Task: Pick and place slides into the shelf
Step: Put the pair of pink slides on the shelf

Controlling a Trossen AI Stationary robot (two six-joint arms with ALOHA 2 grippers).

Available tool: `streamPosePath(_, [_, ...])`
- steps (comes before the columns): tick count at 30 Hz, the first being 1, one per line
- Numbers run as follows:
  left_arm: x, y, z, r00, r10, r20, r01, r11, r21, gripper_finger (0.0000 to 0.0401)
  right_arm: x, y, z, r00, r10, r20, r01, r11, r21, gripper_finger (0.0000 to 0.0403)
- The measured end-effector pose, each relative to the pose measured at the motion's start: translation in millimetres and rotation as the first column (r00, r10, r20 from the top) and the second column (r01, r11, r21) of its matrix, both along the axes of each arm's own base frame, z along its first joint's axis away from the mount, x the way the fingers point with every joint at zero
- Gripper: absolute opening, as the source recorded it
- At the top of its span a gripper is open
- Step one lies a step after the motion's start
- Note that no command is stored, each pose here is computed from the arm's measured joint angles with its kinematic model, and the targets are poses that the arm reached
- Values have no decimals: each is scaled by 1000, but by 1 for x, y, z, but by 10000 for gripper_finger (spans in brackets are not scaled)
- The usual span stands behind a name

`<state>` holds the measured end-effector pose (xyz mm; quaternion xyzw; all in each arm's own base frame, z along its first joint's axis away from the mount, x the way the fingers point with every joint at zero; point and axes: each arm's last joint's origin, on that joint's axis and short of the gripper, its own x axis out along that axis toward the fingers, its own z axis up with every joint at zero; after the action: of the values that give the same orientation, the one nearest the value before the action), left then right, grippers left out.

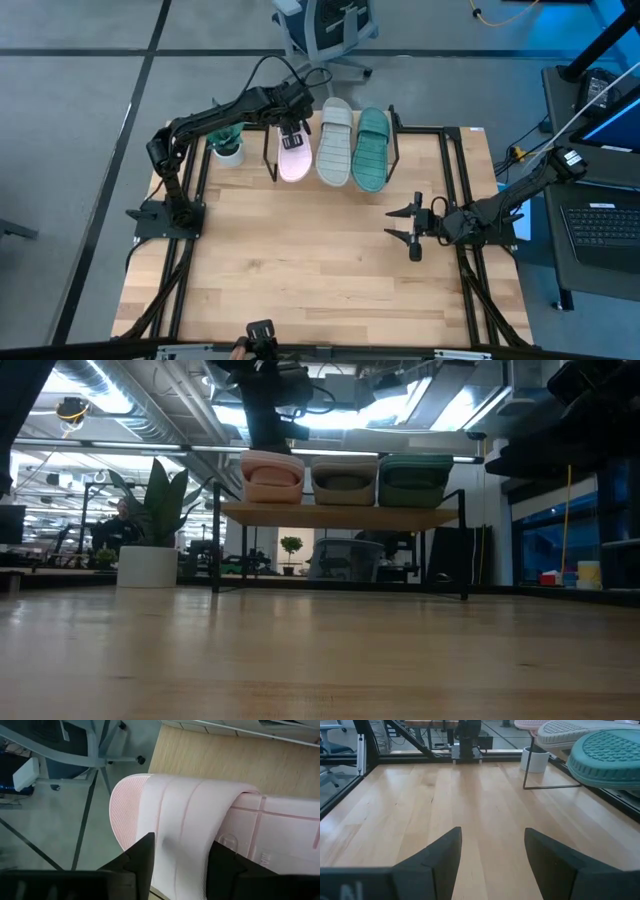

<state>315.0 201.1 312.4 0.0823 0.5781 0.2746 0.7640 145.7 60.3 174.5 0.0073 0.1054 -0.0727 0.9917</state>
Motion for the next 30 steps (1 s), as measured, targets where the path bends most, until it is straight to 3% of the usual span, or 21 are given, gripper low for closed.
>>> streamPosePath(14, [4,-12,20,996,-68,66,70,997,-26,134,0,0,0,1000,0,0,0,1000,0,218])
streamPosePath(30, [0,-16,19,997,-82,2,82,996,-24,134,0,0,0,1000,4,0,-4,1000,2,218])
